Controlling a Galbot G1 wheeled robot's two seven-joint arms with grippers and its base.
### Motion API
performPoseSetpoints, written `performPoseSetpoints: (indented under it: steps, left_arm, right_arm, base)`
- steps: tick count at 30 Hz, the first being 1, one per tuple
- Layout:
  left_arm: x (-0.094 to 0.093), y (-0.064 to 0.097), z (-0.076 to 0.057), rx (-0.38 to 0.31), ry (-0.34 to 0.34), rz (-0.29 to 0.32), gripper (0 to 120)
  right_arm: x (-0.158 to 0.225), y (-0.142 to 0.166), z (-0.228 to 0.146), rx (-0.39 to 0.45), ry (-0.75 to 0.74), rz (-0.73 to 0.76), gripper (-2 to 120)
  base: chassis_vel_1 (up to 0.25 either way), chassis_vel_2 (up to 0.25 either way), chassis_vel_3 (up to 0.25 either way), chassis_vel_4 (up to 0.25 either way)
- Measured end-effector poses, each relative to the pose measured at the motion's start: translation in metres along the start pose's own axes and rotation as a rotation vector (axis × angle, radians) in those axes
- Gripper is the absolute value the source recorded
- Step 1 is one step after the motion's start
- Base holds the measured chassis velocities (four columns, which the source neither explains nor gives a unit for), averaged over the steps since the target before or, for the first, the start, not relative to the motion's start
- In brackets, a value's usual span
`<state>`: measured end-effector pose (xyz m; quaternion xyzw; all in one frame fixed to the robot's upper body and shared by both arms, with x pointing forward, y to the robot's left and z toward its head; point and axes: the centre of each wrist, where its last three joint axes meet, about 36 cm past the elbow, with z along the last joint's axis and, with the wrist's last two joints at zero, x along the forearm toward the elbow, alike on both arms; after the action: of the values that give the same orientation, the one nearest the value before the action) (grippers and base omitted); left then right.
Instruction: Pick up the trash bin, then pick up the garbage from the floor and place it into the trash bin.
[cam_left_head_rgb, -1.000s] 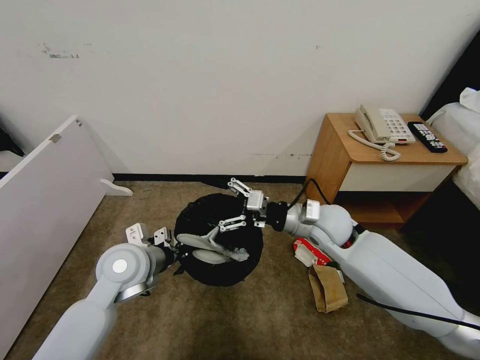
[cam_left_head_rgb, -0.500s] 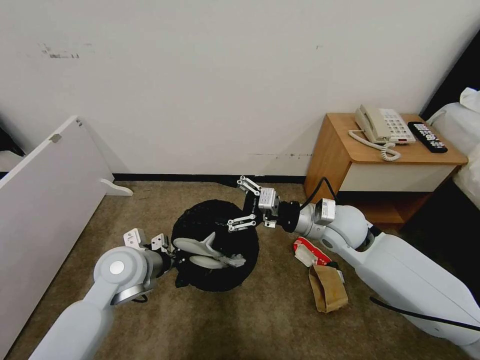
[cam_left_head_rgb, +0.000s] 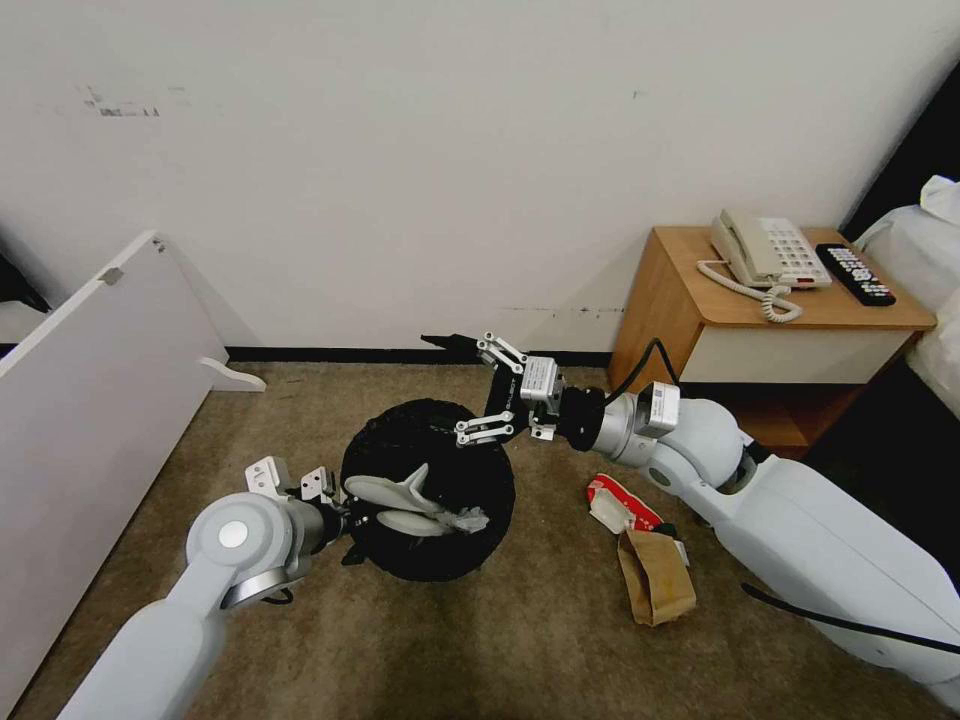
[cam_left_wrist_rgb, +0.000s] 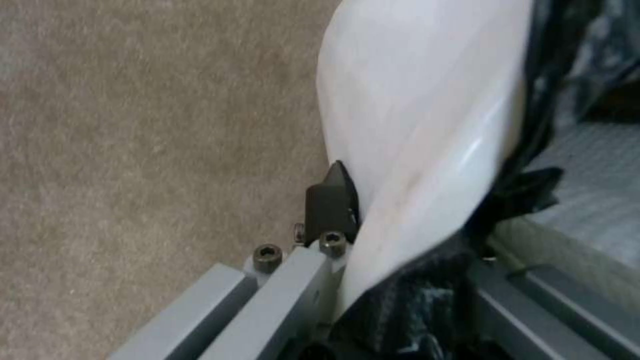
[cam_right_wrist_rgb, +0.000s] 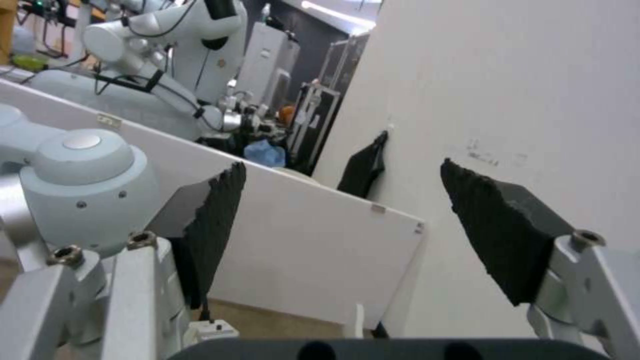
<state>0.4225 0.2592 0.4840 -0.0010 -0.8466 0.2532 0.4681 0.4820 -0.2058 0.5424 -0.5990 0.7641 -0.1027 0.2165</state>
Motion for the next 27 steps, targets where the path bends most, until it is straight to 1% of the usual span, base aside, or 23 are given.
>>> performPoseSetpoints:
  steps: [3, 7, 11, 13, 14, 15, 16, 19, 20, 22, 23, 25, 26, 27]
  left_arm:
    - [0.001, -0.002, -0.002, -0.003, -0.005, 0.001, 0]
    - [0.0, 0.0, 0.001, -0.002, -0.009, -0.011, 0]
    - [0.0, 0.001, 0.003, -0.001, -0.018, -0.018, 0]
    - [0.002, 0.003, 0.006, -0.003, -0.031, -0.034, 0]
    - [0.002, 0.003, 0.006, -0.003, -0.031, -0.034, 0]
    - [0.002, 0.005, 0.008, -0.004, -0.037, -0.044, 0]
    - [0.002, 0.005, 0.008, -0.004, -0.037, -0.044, 0]
    - [0.007, 0.01, 0.014, -0.006, -0.052, -0.064, 0]
    - [0.007, 0.01, 0.014, -0.006, -0.052, -0.064, 0]
    - [0.009, 0.017, 0.02, -0.011, -0.054, -0.083, 0]
    - [0.009, 0.017, 0.02, -0.011, -0.054, -0.083, 0]
    - [0.01, 0.023, 0.025, -0.02, -0.061, -0.108, 0]
    - [0.01, 0.023, 0.025, -0.02, -0.061, -0.108, 0]
    - [0.011, 0.027, 0.027, -0.018, -0.068, -0.122, 0]
  right_arm:
    - [0.005, -0.003, -0.01, 0.018, -0.01, 0.039, 79]
    - [0.017, -0.008, -0.022, 0.027, -0.017, 0.105, 79]
    - [0.029, -0.006, -0.025, 0.024, -0.008, 0.147, 79]
    - [0.041, 0.005, -0.024, 0.01, 0.006, 0.199, 79]
    - [0.041, 0.005, -0.024, 0.01, 0.006, 0.199, 79]
    - [0.048, 0.014, -0.021, -0.005, 0.014, 0.231, 79]
    - [0.048, 0.014, -0.021, -0.005, 0.014, 0.231, 79]
    - [0.061, 0.037, -0.015, -0.055, 0.03, 0.305, 79]
    - [0.061, 0.037, -0.015, -0.055, 0.03, 0.305, 79]
    - [0.068, 0.052, -0.011, -0.086, 0.045, 0.354, 79]
    - [0.068, 0.052, -0.011, -0.086, 0.045, 0.354, 79]
    - [0.071, 0.064, -0.006, -0.109, 0.066, 0.406, 79]
    - [0.071, 0.064, -0.006, -0.109, 0.066, 0.406, 79]
    - [0.071, 0.07, -0.003, -0.125, 0.079, 0.432, 79]
  base:
    - [0.0, 0.0, 0.0, 0.0]
    - [0.0, 0.0, 0.0, 0.0]
    - [0.0, 0.0, 0.0, 0.0]
    - [0.0, 0.0, 0.0, 0.0]
    - [0.0, 0.0, 0.0, 0.0]
    - [0.0, 0.0, 0.0, 0.0]
    - [0.0, 0.0, 0.0, 0.0]
    - [0.0, 0.0, 0.0, 0.0]
    - [0.0, 0.0, 0.0, 0.0]
    - [0.0, 0.0, 0.0, 0.0]
    - [0.0, 0.0, 0.0, 0.0]
    - [0.0, 0.0, 0.0, 0.0]
    - [0.0, 0.0, 0.0, 0.0]
    - [0.0, 0.0, 0.0, 0.0]
